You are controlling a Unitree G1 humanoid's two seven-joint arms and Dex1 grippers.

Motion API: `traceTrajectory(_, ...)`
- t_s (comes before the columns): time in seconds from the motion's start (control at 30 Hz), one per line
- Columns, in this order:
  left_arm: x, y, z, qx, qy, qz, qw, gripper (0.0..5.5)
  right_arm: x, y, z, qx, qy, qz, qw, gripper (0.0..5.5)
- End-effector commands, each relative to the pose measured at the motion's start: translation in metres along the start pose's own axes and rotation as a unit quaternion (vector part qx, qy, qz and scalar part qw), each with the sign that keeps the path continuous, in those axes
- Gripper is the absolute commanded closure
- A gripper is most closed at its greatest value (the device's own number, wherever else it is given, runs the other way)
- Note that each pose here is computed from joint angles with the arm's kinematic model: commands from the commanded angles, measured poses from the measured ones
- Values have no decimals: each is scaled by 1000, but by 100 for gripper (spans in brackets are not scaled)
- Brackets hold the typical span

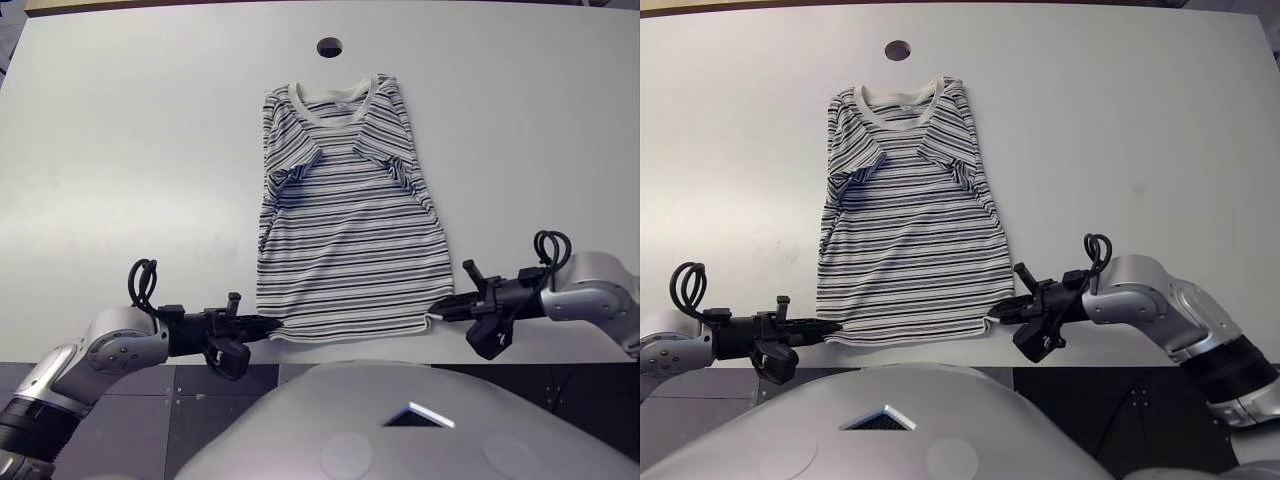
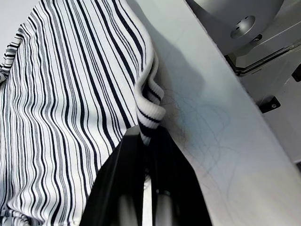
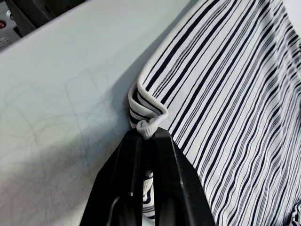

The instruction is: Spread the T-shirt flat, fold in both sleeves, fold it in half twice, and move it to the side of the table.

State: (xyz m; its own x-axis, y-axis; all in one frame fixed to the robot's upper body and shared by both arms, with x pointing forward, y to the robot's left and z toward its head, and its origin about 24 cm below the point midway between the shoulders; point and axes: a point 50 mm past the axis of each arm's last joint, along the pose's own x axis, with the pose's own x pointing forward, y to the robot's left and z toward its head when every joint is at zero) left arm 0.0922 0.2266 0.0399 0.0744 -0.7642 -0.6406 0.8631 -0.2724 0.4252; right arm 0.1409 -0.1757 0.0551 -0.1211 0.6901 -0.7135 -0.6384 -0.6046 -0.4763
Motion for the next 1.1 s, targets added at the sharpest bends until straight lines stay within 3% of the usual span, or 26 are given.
traceTrajectory(0.03, 1, 13, 5, -34, -48, 57, 997, 536, -5, -12, 8, 37, -41, -85, 995, 540)
traceTrajectory(0.2, -7, 54, -6, -80, -98, 222, 967, 536, -24, -29, -7, 88, -50, -211, 972, 540)
traceTrajectory(0.4, -8, 93, -33, -108, -83, 357, 924, 536, -25, -89, -51, 95, -2, -408, 908, 540)
traceTrajectory(0.73, 3, 144, -86, -144, 2, 445, 884, 536, -2, -152, -111, 131, 97, -536, 828, 540)
traceTrajectory(1.1, 15, 190, -111, -173, 43, 463, 868, 536, -6, -170, -146, 158, 191, -570, 783, 540)
